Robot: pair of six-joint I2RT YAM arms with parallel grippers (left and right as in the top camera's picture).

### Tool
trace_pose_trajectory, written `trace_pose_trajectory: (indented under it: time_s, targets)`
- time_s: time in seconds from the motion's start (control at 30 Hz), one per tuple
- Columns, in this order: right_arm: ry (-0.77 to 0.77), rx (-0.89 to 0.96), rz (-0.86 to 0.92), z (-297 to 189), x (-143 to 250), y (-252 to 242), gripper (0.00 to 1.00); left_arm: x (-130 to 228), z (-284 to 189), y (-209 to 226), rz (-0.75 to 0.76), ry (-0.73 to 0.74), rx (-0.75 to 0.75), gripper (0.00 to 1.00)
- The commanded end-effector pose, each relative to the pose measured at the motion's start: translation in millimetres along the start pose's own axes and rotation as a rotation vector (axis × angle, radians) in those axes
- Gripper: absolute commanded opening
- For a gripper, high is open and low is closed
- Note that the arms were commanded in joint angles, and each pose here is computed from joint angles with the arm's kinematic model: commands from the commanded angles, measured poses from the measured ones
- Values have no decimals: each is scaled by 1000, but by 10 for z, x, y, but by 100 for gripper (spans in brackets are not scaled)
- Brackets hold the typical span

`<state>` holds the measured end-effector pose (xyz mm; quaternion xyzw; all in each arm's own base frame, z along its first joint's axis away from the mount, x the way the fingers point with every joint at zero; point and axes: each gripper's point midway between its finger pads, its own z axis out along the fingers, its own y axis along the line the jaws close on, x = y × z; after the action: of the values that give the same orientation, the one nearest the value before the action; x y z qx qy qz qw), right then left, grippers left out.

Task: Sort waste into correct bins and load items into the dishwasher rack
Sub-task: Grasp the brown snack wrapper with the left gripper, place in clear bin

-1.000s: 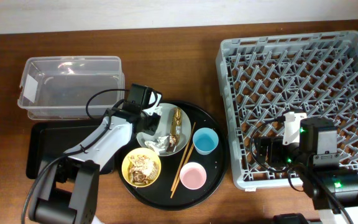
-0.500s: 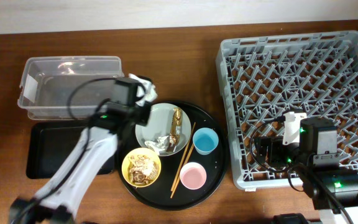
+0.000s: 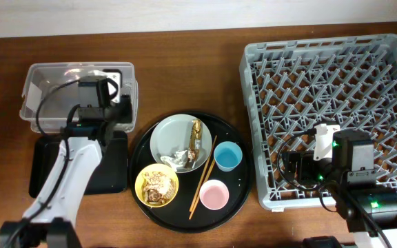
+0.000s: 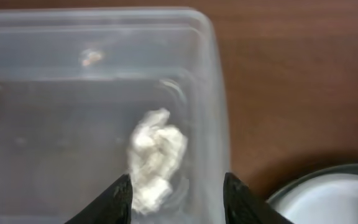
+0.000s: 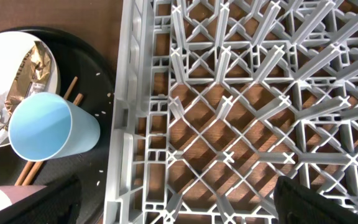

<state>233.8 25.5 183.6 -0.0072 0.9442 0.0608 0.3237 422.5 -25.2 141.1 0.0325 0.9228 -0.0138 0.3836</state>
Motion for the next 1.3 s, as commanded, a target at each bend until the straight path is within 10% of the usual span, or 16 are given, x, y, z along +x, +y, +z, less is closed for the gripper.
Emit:
trace_pose_trajectory:
  time_s: [0.0, 0.27, 0.5, 0.63, 0.7, 0.8, 0.97, 1.27]
  targets:
    - [-24, -3, 13, -58, -73, 4, 99, 197, -328, -848, 67, 91, 334, 51]
    - [-13, -2, 14, -57, -46, 3, 98, 1395, -406, -1423, 227, 516, 395, 51]
    - [-13, -2, 14, -57, -46, 3, 99, 1669, -256, -1270, 247, 629, 308, 50]
    - [-13, -2, 14, -57, -46, 3, 99, 1703, -266, -1336, 234, 644, 348, 31]
    - [-13, -2, 14, -57, -46, 3, 99, 1702, -265, -1336, 233, 644, 348, 5]
    - [-13, -2, 14, -57, -45, 3, 99, 1672, -259, -1342, 230, 635, 347, 0]
    - [-6, -2, 15, -57, -28, 1, 99, 1274, -280, -1384, 238, 533, 338, 0]
    - [-6, -1, 15, -57, -29, 0, 99, -553, -728, -515, 104, 47, 59, 0]
